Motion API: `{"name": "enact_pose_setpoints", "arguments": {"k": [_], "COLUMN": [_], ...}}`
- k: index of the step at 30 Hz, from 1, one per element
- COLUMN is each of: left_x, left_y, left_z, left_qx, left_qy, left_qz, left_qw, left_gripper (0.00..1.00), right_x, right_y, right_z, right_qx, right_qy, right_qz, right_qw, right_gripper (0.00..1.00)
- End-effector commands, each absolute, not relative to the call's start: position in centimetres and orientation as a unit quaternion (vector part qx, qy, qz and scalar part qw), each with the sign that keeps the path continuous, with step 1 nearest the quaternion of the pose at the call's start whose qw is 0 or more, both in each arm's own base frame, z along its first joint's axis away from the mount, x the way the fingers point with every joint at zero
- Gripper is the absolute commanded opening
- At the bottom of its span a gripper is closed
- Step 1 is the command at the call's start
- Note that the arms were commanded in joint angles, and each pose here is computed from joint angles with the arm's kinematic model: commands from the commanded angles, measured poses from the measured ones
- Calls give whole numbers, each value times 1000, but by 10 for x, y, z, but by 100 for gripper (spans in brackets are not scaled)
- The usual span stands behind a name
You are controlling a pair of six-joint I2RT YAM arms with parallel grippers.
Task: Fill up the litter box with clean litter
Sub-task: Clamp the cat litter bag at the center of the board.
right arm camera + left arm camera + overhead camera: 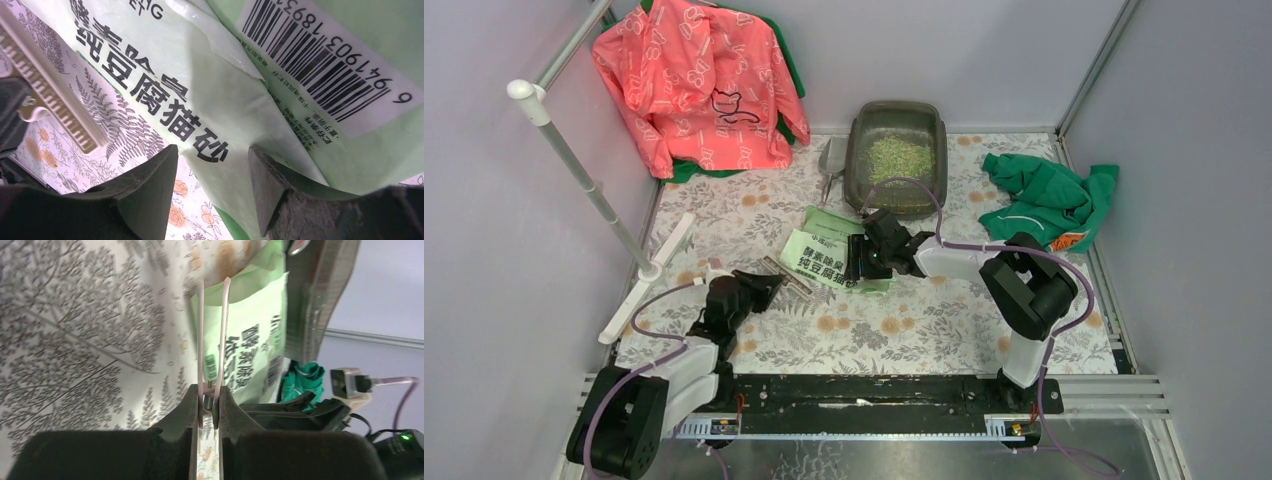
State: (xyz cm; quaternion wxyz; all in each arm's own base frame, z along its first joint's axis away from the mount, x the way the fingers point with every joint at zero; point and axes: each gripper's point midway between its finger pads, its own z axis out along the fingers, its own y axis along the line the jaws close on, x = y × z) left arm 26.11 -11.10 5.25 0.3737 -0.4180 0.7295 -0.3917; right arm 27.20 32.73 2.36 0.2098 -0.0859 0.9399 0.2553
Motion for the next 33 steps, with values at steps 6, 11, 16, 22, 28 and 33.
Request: {"name": "enact_pose_setpoints", "arguments": {"k": [6, 11, 16, 22, 28, 33], "left_x": [228, 227, 228, 231, 233, 240], "left_y": [-99, -98, -98, -94, -92, -94], "left_z": [-6, -5, -5, -6, -11, -6], "left_qx": [-495, -503, -509, -515, -512, -502], "left_qy": [729, 712, 705, 702, 705, 699], "left_qz": [-348, -364, -367, -360, -342, -344], "left_qw": [321, 329, 330, 336, 352, 376], "left_gripper": [0, 0, 0, 0, 0, 0], "right_x": [267, 270, 272, 275, 278, 277], "right_y": [330, 329, 329, 328, 330, 331], "right_z": [16, 14, 14, 16, 17, 14], "right_qx": [-91, -90, -91, -89, -89, -91], "right_qy": [943, 943, 942, 942, 940, 940], "right_qz": [267, 271, 273, 277, 281, 284], "right_qw": [176, 172, 170, 170, 169, 163], "right_gripper": [61, 61, 61, 60, 60, 59]}}
